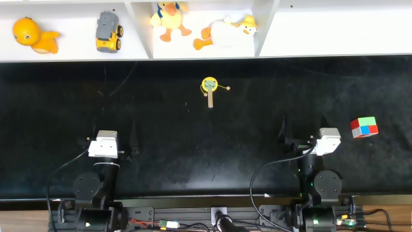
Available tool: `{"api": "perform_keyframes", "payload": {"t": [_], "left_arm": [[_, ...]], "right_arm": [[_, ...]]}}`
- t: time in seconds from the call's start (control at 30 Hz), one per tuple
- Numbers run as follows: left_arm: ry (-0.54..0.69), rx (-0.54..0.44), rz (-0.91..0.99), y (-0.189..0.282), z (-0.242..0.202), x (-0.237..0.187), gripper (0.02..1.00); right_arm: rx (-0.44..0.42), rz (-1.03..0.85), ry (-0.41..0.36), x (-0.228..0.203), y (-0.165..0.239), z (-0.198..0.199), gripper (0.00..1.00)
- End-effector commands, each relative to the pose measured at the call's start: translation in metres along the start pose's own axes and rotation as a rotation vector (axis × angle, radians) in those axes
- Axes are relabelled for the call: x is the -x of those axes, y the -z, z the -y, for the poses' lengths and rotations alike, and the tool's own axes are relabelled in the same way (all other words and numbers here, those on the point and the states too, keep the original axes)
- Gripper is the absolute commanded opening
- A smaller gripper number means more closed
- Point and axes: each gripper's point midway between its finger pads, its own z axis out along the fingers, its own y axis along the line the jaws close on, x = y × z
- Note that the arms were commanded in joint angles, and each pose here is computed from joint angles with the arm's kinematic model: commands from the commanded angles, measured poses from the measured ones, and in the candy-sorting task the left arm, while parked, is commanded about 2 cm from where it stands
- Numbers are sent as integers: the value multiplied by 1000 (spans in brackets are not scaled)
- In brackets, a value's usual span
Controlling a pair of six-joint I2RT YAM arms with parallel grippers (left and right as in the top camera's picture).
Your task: Store Toys
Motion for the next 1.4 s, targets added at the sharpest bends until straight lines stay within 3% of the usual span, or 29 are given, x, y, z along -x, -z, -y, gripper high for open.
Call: {"api": "perform_keyframes", "payload": {"t": [0.03,0.53,0.63,0.77,0.83,1.1,1.23,1.4], "left_arm": [[4,20,3,1,-3,0,998],[4,20,3,1,-3,0,996],[4,20,3,1,-3,0,998],[4,20,3,1,-3,0,998],[4,20,3,1,-3,0,998],[4,20,3,1,-3,0,996],[4,20,3,1,-3,0,998],[4,20,3,1,-3,0,998]], "right_arm": [[1,0,-4,-3,0,0,993],[1,0,-4,-3,0,0,996],[-95,4,31,-2,0,16,996],[-155,-45,-103,-3,-3,19,993],[-154,-120,-126,-5,-5,10,996],[-78,-493,-3,-6,-20,-63,996],[-53,-675,102,-20,-26,-105,993],[-43,-831,177,-41,-41,-143,996]]}}
